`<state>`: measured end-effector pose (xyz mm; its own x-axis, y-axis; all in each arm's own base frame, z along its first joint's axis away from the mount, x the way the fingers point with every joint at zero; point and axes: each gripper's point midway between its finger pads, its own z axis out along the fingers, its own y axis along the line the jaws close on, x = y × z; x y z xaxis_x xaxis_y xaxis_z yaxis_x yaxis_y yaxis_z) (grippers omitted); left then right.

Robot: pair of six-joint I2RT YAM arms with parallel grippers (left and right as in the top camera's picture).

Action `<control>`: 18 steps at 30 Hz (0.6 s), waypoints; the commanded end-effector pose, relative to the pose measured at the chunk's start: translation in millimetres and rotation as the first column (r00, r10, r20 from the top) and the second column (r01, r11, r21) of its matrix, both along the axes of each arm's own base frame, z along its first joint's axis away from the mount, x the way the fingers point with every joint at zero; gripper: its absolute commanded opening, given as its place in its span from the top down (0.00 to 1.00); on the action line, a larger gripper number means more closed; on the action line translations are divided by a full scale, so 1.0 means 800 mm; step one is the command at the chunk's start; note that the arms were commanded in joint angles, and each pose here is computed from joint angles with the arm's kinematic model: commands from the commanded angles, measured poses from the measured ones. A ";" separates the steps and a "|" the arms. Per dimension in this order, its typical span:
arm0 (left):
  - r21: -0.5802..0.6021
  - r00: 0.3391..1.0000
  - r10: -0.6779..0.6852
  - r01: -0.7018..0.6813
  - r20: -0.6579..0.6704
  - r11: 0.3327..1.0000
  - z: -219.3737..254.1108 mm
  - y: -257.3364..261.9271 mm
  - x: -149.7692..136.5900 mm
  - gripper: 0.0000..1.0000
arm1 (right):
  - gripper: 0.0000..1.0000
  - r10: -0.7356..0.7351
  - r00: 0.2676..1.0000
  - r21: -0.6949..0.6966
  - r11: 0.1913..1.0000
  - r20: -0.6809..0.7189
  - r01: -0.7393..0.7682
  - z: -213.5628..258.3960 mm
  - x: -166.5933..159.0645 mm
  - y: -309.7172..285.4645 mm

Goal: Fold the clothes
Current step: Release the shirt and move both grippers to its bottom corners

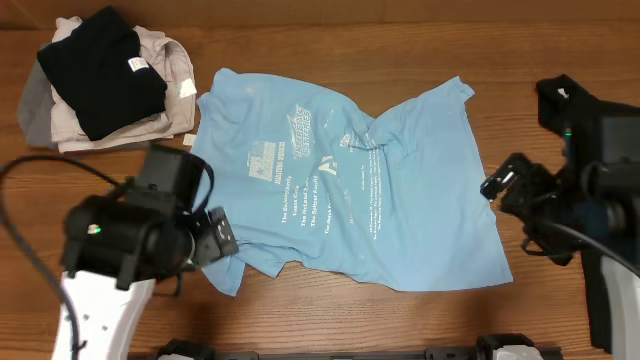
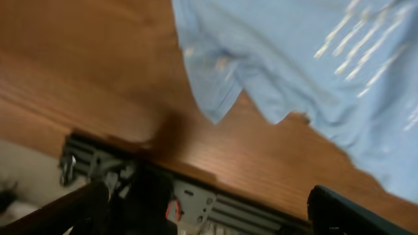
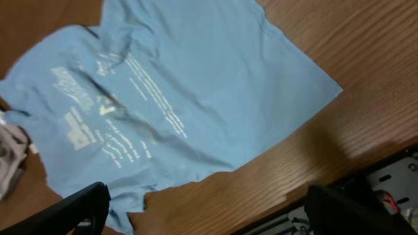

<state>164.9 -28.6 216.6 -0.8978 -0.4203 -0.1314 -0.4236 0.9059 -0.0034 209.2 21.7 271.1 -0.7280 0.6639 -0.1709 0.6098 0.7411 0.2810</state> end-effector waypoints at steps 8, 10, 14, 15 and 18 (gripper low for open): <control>-0.069 0.974 -0.034 0.019 -0.223 0.997 -0.128 -0.034 -0.046 0.00 | 0.00 0.017 1.000 -0.007 1.000 -0.012 -0.017 -0.038 0.015 0.001; -0.070 0.970 -0.044 0.028 -0.238 0.997 -0.148 -0.039 -0.051 0.00 | 0.00 0.018 1.000 -0.012 1.000 -0.006 -0.018 -0.040 0.018 0.000; -0.076 0.957 -0.045 0.024 -0.285 0.997 -0.183 -0.043 -0.066 0.00 | 0.00 0.017 1.000 -0.015 1.000 0.009 -0.017 -0.038 0.022 0.000; -0.072 0.954 -0.042 0.022 -0.297 0.997 -0.191 -0.042 -0.069 0.00 | 0.00 0.017 1.000 -0.015 1.000 0.012 -0.017 -0.038 0.023 0.000; -0.066 0.949 -0.046 0.026 -0.312 0.997 -0.211 -0.041 -0.069 0.04 | 0.00 0.020 1.000 -0.016 1.000 0.017 -0.020 -0.038 0.025 0.000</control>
<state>116.6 -60.6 59.4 -0.9170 -0.3708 0.1468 -0.3673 0.9287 0.0516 228.5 22.2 239.4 -0.7330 0.6574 -0.1746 0.6032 0.7469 0.2797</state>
